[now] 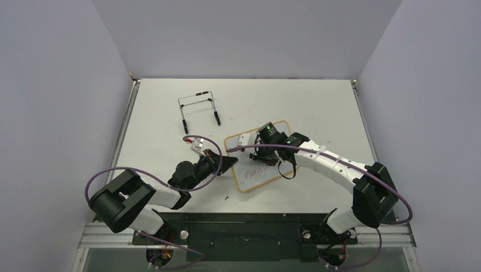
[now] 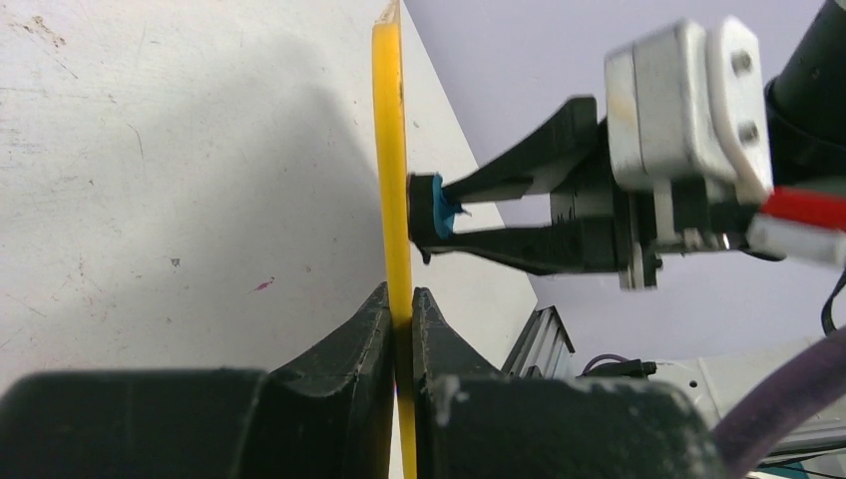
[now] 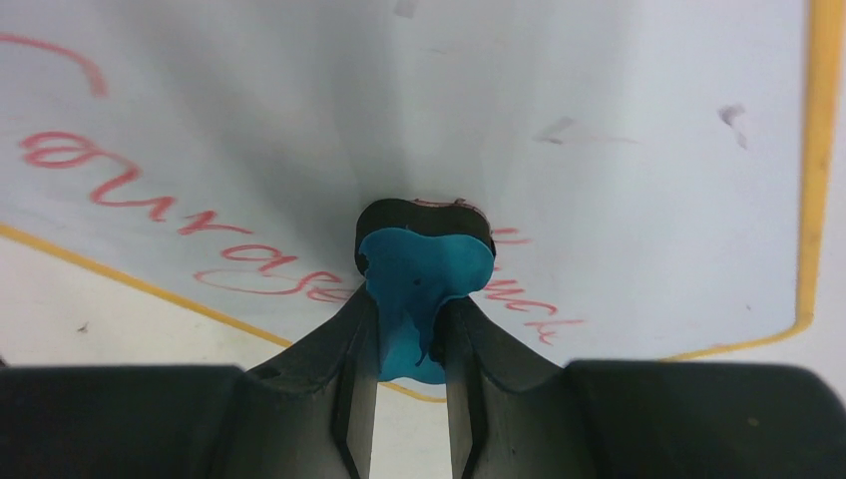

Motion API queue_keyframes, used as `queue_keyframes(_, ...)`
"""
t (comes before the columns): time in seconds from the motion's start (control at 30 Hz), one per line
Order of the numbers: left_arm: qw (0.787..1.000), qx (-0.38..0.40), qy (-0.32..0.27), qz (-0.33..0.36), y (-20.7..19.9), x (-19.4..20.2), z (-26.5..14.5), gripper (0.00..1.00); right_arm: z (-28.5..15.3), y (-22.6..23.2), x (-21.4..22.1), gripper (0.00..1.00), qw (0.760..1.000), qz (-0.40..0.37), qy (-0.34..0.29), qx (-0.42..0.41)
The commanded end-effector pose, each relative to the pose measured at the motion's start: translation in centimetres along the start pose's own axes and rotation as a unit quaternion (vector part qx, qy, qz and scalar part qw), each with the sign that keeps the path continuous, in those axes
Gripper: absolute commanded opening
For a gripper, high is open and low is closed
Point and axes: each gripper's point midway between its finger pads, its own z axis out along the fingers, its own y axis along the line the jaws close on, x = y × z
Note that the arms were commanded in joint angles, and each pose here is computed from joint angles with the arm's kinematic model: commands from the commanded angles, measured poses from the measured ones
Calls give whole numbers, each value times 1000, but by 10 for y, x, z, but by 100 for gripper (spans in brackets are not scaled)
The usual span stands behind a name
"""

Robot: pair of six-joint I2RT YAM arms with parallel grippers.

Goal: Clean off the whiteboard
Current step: Erase the whiteboard at the whiteboard stand.

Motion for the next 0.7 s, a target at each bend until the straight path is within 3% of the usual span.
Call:
queue_keyframes(0.0,994,101,-36,22,-54,-24,-2,0,-6,49,-23,0,993,-77,-36,-80)
queue_keyframes(0.1,994,100,-37,25,-54,-25,-3,0,-6,42,-26,0,995,-74,-32,-57)
queue_keyframes(0.33,994,100,-29,26,-53,-22,1,0,-10,-38,-3,0,994,68,-20,83)
queue_keyframes(0.47,994,107,-24,25,-56,-19,3,0,-8,-29,-2,0,996,63,-19,61)
queue_keyframes(0.67,994,105,-24,25,-55,-18,1,0,-10,30,-26,0,996,-29,-52,-59)
